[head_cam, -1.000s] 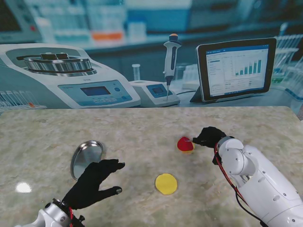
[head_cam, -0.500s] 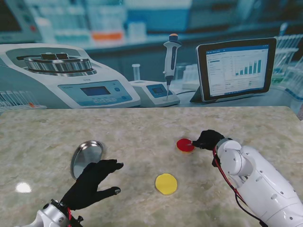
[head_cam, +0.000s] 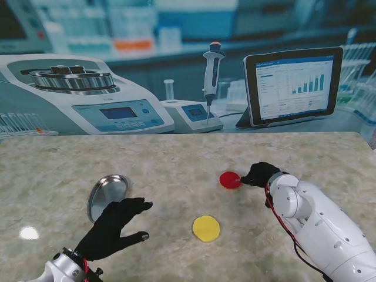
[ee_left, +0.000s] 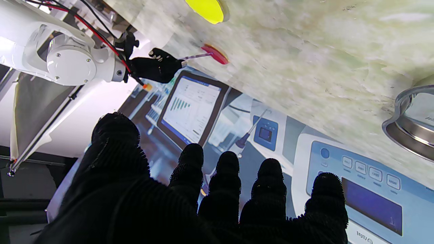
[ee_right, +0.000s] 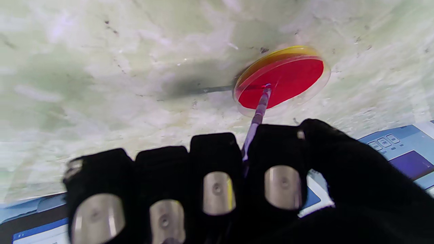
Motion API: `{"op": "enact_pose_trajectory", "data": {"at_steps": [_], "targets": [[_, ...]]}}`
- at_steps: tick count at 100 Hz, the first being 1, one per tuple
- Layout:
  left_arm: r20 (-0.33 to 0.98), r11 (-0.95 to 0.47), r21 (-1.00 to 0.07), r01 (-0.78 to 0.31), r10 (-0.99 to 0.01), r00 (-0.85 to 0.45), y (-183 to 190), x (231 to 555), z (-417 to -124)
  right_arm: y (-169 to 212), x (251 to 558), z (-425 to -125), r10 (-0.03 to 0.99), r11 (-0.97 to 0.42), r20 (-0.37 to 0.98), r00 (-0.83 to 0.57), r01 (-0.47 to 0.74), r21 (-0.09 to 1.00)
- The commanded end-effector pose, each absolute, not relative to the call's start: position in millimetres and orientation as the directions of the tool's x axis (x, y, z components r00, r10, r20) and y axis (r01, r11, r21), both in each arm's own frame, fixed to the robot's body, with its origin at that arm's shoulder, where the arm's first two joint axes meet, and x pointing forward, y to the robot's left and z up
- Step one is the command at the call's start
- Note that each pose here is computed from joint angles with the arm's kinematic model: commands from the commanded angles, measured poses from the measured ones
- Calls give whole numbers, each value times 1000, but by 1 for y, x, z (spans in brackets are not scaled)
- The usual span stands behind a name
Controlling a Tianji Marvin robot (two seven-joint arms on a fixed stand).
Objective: Line a culture dish with filter paper and press it flat with a glass rod
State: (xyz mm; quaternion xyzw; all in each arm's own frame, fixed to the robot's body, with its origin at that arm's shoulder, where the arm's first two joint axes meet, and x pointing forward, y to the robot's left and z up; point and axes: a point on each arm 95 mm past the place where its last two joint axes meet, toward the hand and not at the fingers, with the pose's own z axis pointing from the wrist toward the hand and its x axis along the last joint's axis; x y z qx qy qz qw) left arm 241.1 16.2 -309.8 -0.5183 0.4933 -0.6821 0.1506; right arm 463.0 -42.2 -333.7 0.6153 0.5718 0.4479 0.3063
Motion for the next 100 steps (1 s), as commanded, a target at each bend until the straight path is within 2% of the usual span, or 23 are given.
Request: {"op": "enact_pose_trajectory", "data": {"at_steps": [1, 29, 54, 73, 100], "targets": [[561, -469, -827, -310, -716, -415, 16, 240, -311, -46, 460, -342, 979, -162, 199, -40, 441, 883], [560, -467, -828, -311, -718, -414, 16, 241, -311, -45, 461, -337, 966, -216, 254, -45, 400, 891], [561, -471, -828, -305, -717, -414, 17, 241, -311, -36, 448, -330, 956, -225, 281, -85, 401, 888], [564, -474, -826, -305, -715, -414, 18, 241, -311, -34, 440, -333, 959, -205, 267, -94, 418, 885], [562, -472, -827, -306, -716, -414, 18, 240, -311, -38, 444, -341, 968, -186, 241, -72, 442, 878]]}}
